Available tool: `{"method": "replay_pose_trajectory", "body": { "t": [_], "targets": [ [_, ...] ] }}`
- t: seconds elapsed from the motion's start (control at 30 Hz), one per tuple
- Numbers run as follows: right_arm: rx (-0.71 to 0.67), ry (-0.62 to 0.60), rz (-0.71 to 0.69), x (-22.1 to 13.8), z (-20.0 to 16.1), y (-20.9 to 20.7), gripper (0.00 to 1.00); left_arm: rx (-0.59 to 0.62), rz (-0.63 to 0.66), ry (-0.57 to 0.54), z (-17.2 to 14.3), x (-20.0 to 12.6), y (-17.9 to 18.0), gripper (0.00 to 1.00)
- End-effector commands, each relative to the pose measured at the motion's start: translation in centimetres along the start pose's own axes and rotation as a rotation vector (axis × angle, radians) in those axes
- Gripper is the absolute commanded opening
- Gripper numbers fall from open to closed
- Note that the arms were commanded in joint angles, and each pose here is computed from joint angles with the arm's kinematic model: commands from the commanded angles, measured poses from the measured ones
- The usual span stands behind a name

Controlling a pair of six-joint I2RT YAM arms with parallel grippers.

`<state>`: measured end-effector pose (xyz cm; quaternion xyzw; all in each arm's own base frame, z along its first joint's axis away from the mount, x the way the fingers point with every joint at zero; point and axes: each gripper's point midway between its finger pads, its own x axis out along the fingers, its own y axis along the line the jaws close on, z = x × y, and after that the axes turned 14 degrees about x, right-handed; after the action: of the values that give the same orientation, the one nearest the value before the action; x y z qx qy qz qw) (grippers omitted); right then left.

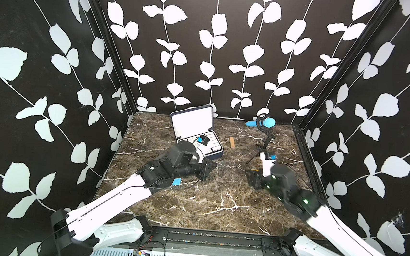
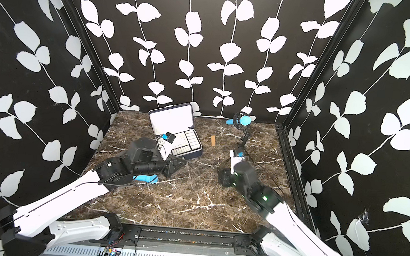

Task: Put jewelry chain into jewelry box
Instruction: Move the jewelry box to the center of the board.

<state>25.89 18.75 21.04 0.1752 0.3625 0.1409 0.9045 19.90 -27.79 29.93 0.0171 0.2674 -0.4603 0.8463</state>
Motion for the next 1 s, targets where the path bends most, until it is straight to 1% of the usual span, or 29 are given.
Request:
{"method": "replay_pose_trajectory", "body": {
  "t": [0.0, 0.1, 0.3, 0.47, 0.63, 0.73, 0.87, 0.97],
  "targets": [
    [0.032, 0.064, -0.099, 3.7, 0.2, 0.1, 0.7, 0.059, 0.118, -0.002, 0.0, -2.1, 1.7, 0.0],
    [-0.023, 0.149, -0.12, 8.0, -0.2, 1.4, 0.69, 0.064, 0.183, -0.021, -0.2, -2.9, 2.7, 0.0],
    [-0.096, 0.145, -0.147, 15.8, 1.0, 2.4, 0.68, 0.06, 0.257, -0.029, -1.5, -3.3, 4.2, 0.0],
    [-0.102, 0.144, -0.129, 20.0, 2.7, 3.4, 0.68, 0.073, 0.291, -0.005, -2.5, -3.6, 4.9, 0.0],
    [-0.028, 0.127, -0.117, 22.1, 3.9, 3.1, 0.7, 0.084, 0.315, 0.001, -3.1, -4.0, 5.3, 0.0],
    [0.002, 0.145, -0.122, 23.3, 4.0, 2.9, 0.71, 0.089, 0.325, 0.006, -3.5, -4.0, 5.5, 0.0],
    [0.004, 0.171, -0.122, 24.1, 3.8, 2.9, 0.69, 0.096, 0.331, 0.015, -3.7, -4.0, 5.6, 0.0],
    [0.011, 0.205, -0.09, 24.1, 2.6, 3.0, 0.67, 0.099, 0.335, 0.014, -3.8, -4.0, 5.7, 0.0]
  ]
}}
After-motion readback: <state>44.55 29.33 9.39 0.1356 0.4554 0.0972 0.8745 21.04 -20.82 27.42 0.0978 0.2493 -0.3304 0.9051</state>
